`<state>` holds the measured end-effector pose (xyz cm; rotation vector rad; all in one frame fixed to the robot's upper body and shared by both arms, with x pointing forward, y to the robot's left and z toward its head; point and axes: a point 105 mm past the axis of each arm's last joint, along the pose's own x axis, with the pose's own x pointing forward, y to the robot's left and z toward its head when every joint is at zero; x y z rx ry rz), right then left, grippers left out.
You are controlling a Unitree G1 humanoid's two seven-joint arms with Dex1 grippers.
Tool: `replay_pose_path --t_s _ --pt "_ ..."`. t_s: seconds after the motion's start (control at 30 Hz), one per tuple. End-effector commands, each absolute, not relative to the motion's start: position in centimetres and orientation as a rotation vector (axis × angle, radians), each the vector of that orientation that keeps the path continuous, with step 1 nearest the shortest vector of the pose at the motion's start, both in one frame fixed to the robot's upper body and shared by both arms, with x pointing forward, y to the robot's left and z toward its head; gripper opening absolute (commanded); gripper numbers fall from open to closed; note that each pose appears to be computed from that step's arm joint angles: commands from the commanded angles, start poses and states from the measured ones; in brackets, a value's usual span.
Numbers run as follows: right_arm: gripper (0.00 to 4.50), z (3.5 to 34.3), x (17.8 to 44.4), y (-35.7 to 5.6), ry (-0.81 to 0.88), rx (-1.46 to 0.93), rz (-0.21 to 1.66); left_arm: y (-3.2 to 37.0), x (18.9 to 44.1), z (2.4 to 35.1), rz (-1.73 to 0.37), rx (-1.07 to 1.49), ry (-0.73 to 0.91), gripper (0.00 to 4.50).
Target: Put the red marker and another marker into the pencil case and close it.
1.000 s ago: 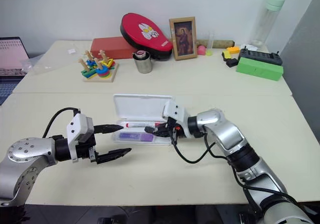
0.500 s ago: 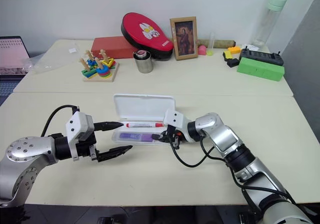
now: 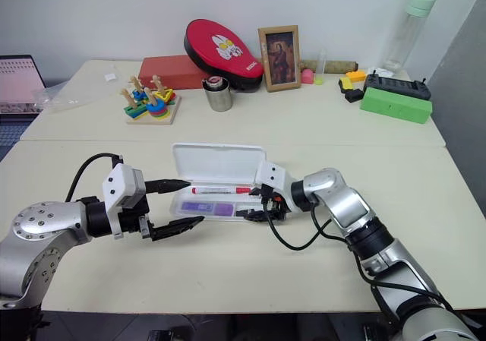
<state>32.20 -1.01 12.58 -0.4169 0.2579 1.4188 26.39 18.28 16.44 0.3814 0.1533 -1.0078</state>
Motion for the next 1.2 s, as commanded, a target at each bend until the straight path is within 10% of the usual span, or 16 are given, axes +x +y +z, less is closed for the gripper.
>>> replay_pose_path --t_s 0.03,0.17,0.5,0.7,1.2 --pt "4.17 19.8 32.0 0.6 0.007 -0.216 1.460 18.6 27.0 18.0 -0.949 0.344 0.081 4.50" --pt "4.11 23.1 36.3 0.9 -0.045 -0.115 1.246 19.7 28.2 20.3 -0.826 0.208 -0.020 4.50" --pt "1.76 23.2 43.0 1.1 0.049 -0.136 0.887 20.5 28.6 23.3 -0.723 0.114 -0.139 4.50" --pt "0.13 21.8 42.1 2.5 0.093 -0.203 0.981 20.4 28.1 23.3 -0.726 0.111 -0.131 4.50" --pt "0.06 16.4 32.2 3.4 0.177 -0.472 1.485 21.4 25.4 20.7 -0.832 0.213 0.047 4.50"
